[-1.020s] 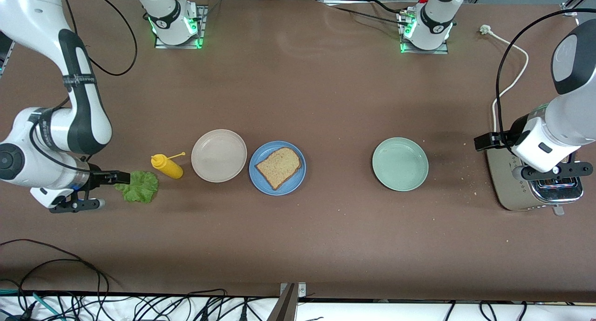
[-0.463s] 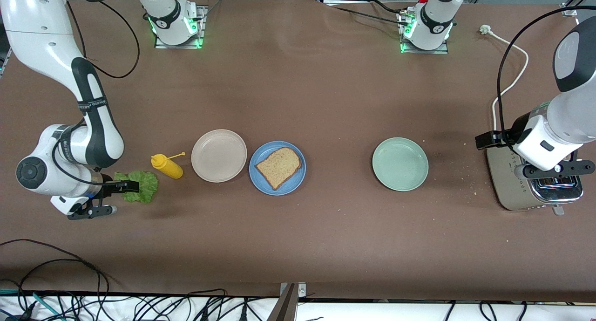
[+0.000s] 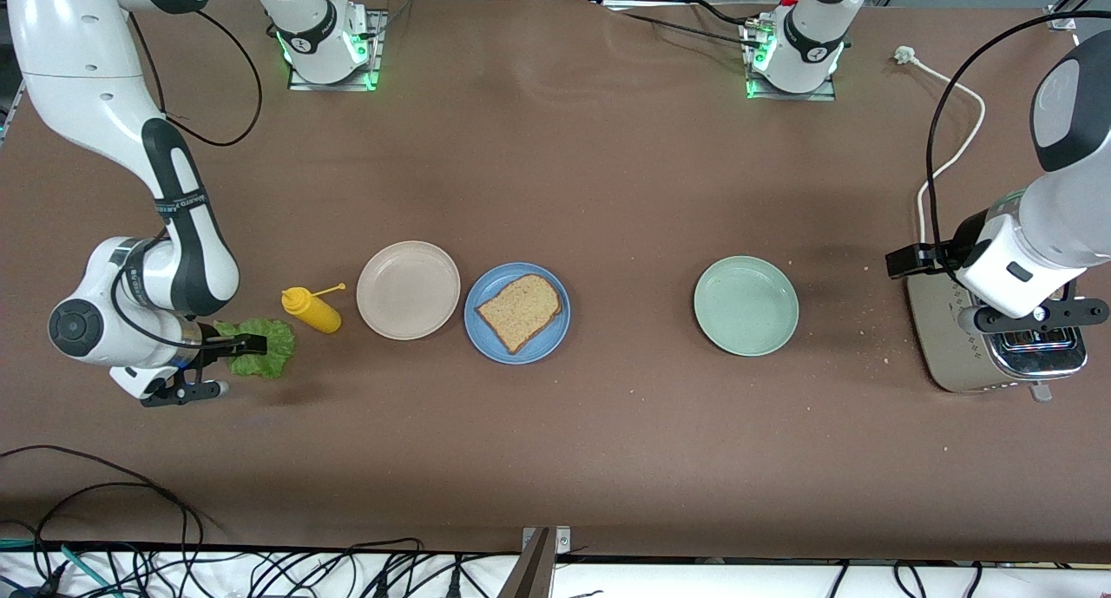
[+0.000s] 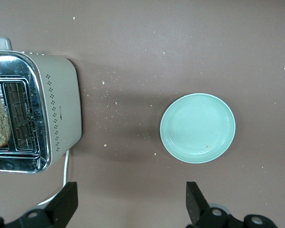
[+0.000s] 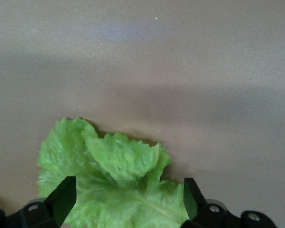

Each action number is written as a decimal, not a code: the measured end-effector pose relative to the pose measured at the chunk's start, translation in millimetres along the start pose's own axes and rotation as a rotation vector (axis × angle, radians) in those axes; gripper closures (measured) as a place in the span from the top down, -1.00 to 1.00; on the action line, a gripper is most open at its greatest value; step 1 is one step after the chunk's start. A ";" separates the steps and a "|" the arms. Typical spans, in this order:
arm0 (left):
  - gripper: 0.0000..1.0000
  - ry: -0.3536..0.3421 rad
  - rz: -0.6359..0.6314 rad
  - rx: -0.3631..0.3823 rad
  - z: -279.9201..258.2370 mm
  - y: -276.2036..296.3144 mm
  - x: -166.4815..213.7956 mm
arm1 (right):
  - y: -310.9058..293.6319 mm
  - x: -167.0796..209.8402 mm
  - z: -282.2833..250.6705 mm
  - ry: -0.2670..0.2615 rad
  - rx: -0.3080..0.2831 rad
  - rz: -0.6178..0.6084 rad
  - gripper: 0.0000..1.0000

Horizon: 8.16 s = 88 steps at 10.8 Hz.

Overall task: Make sandwich in blue plate with both arms
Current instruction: 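Close the right gripper on the lettuce leaf, then lift the lettuce and carry it over the blue plate, then lower the lettuce onto the bread slice on the blue plate, then open the right gripper to release the lettuce on the bread, then move the right gripper to the yellow mustard bottle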

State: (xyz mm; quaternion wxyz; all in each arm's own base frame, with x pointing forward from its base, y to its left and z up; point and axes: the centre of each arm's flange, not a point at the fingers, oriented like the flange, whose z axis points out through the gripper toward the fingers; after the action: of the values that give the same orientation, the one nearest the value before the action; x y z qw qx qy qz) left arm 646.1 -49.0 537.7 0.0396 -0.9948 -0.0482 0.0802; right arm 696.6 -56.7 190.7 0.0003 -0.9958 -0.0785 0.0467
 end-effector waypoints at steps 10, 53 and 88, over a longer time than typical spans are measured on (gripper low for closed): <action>1.00 -0.006 0.001 0.001 2.7 0.5 0.0 | -2.8 -14.1 -35.4 0.105 -0.022 -0.097 -0.80; 1.00 -0.008 -0.007 -0.003 3.4 -5.8 1.0 | -472.9 12.8 -36.4 -0.035 0.222 0.719 0.18; 1.00 -0.022 -0.037 -0.016 12.1 -53.5 10.0 | 20.5 -59.9 -27.5 0.333 0.594 -1.215 1.00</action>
State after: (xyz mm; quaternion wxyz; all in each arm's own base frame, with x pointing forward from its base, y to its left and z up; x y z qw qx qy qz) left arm 649.2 6.0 528.9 0.0327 -0.9931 -0.0678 0.0900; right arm 643.5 -86.1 223.5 0.3107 -0.7269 -0.6048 -0.0958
